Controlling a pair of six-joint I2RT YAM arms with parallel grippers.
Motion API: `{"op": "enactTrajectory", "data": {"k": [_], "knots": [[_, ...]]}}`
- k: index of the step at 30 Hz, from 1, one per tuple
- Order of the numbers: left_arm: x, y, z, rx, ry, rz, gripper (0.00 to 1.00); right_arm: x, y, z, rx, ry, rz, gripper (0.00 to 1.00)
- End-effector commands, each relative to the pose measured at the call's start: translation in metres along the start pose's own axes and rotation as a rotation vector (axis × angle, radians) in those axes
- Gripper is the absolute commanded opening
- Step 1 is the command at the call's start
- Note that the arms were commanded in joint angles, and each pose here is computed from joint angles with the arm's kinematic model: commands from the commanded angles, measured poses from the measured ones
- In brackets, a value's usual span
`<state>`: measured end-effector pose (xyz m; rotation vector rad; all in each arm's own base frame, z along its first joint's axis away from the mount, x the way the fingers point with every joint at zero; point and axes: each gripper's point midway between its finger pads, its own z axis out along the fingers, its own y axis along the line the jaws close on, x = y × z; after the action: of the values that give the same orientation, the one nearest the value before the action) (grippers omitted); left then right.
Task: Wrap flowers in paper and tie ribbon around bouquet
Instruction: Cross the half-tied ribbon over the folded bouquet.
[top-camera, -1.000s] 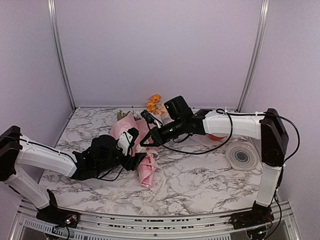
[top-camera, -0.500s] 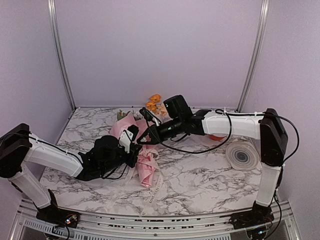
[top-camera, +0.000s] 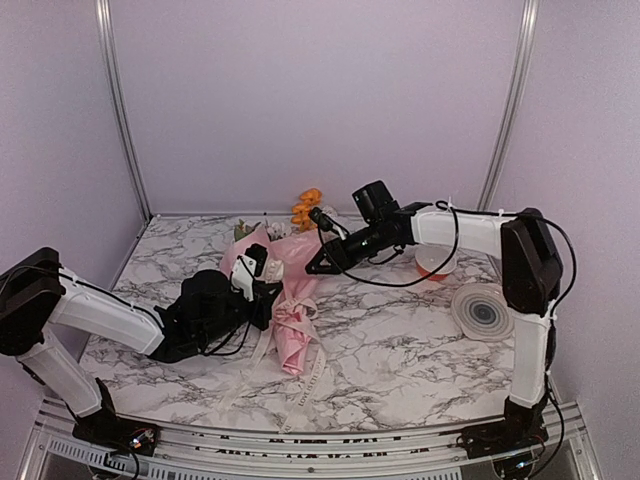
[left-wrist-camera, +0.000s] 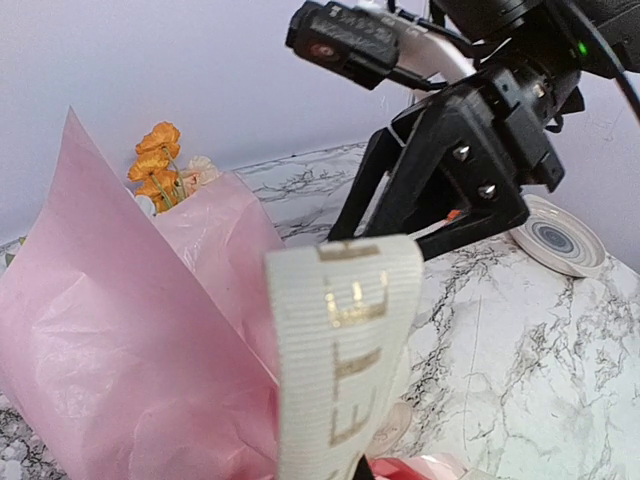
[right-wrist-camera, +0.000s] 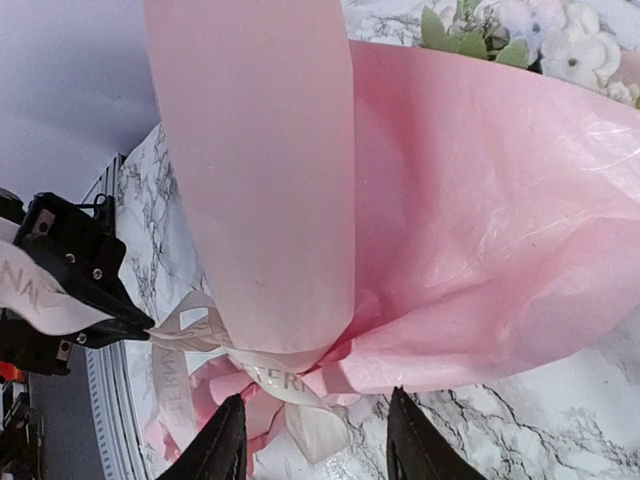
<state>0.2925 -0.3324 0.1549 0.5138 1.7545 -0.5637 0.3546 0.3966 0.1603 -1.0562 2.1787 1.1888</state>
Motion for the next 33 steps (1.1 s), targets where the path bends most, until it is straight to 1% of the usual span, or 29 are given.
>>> {"op": "enactTrajectory", "data": {"k": [1, 4, 9, 11, 14, 18, 19, 22, 23, 31, 33], "knots": [[-0.02, -0.002, -0.008, 0.028, -0.073, -0.045, 0.0, 0.021, 0.007, 0.026, -0.078, 0.13, -0.081, 0.46], [-0.021, -0.002, -0.009, 0.027, -0.079, -0.047, 0.0, 0.021, 0.013, 0.037, -0.127, 0.13, -0.099, 0.53], [-0.021, -0.003, -0.011, 0.034, -0.082, -0.046, 0.0, 0.029, 0.016, 0.055, -0.169, 0.179, -0.093, 0.57], [-0.021, -0.003, -0.011, 0.037, -0.082, -0.046, 0.0, 0.032, 0.018, 0.059, -0.178, 0.183, -0.094, 0.57], [-0.022, -0.002, -0.011, 0.032, -0.085, -0.05, 0.0, 0.036, 0.022, 0.061, -0.198, 0.203, -0.095, 0.52], [-0.022, -0.001, -0.011, 0.027, -0.086, -0.051, 0.0, 0.041, 0.024, 0.059, -0.201, 0.214, -0.099, 0.49], [-0.022, -0.002, -0.01, 0.028, -0.086, -0.052, 0.0, 0.042, 0.024, 0.06, -0.202, 0.216, -0.1, 0.46], [-0.021, -0.002, -0.01, 0.029, -0.084, -0.053, 0.0, 0.046, 0.024, 0.062, -0.206, 0.224, -0.091, 0.27], [-0.022, -0.001, -0.01, 0.028, -0.085, -0.055, 0.0, 0.046, 0.025, 0.062, -0.208, 0.225, -0.09, 0.24], [-0.019, 0.002, -0.012, 0.02, -0.08, -0.06, 0.0, 0.048, 0.027, 0.066, -0.21, 0.222, -0.114, 0.33], [-0.018, 0.002, -0.011, 0.02, -0.079, -0.063, 0.0, 0.051, 0.025, 0.067, -0.21, 0.231, -0.116, 0.33]]}}
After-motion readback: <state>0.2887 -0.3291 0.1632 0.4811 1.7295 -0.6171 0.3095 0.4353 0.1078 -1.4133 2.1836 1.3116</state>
